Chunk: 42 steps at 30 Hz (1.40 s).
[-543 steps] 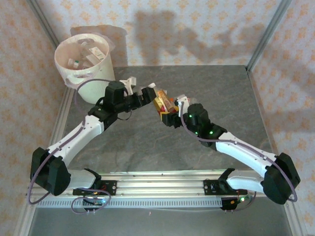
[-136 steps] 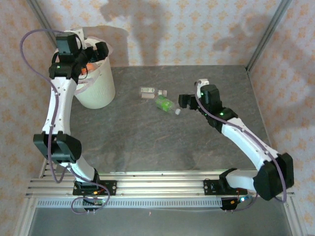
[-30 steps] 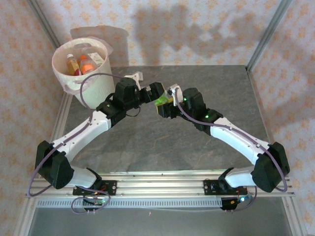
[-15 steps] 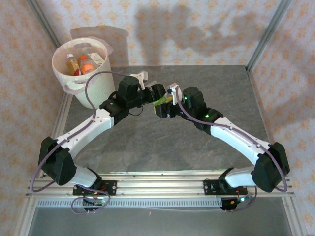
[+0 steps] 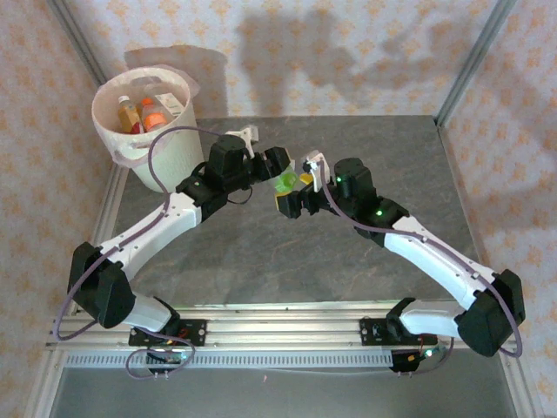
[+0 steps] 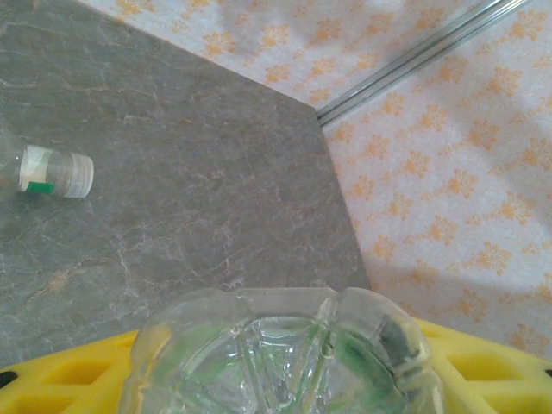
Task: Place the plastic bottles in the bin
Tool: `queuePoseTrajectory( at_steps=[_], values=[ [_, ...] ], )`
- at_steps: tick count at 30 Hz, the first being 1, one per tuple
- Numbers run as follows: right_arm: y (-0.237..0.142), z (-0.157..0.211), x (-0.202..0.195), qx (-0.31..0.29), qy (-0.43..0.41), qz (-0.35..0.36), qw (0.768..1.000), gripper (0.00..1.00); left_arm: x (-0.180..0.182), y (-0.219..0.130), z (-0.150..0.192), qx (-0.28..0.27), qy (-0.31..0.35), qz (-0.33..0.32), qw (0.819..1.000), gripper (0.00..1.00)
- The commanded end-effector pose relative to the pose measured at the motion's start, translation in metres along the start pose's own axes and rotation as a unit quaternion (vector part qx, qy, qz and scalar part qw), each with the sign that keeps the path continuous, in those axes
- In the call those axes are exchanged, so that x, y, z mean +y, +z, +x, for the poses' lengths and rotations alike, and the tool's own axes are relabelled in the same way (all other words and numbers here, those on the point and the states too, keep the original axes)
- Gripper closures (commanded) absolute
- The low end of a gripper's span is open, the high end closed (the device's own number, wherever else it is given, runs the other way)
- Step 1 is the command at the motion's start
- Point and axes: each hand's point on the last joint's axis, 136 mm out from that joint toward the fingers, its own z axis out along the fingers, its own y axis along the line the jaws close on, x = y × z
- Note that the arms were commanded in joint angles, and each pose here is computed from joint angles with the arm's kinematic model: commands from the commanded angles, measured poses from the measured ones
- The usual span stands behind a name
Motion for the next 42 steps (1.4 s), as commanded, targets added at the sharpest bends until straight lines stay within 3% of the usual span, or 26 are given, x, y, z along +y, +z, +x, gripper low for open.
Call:
queuePoseTrajectory(
  at_steps=[1, 6, 13, 19, 24, 30, 37, 40, 42],
  values=[
    [-0.011, -0.01, -0.007, 0.001, -0.037, 0.037, 0.999, 0.01, -0.001, -0.016, -0.013, -0.027, 0.004, -0.01, 1.0, 0.35],
    [-0.031, -0.029, -0.026, -0.049, -0.035, 0.107, 0.992, 0.01, 0.005, -0.024, -0.022, -0.037, 0.011, -0.024, 0.999, 0.34],
    [-0.041, -0.036, -0.038, -0.115, -0.031, 0.144, 0.982, 0.01, 0.016, -0.036, -0.034, -0.055, 0.012, -0.043, 0.997, 0.34],
    [-0.049, -0.034, -0.06, -0.131, -0.002, 0.203, 0.97, 0.01, 0.024, -0.06, -0.06, -0.086, 0.036, -0.075, 0.993, 0.34],
    [-0.062, -0.037, -0.078, -0.149, 0.023, 0.263, 0.953, 0.01, 0.007, -0.096, -0.101, -0.143, 0.092, -0.081, 0.982, 0.34],
    [-0.073, -0.037, -0.089, -0.164, 0.028, 0.299, 0.94, 0.01, -0.001, -0.149, -0.162, -0.204, 0.17, -0.171, 0.949, 0.33],
    [-0.073, -0.036, -0.09, -0.17, 0.036, 0.3, 0.938, 0.01, 0.022, -0.189, -0.247, -0.305, 0.136, -0.209, 0.919, 0.33],
    [-0.073, -0.035, -0.091, -0.168, 0.035, 0.302, 0.938, 0.01, 0.034, -0.179, -0.262, -0.289, 0.1, -0.2, 0.931, 0.33],
    [-0.071, -0.029, -0.093, -0.161, 0.038, 0.304, 0.938, 0.01, 0.04, -0.16, -0.254, -0.255, 0.082, -0.186, 0.945, 0.3]
  ],
)
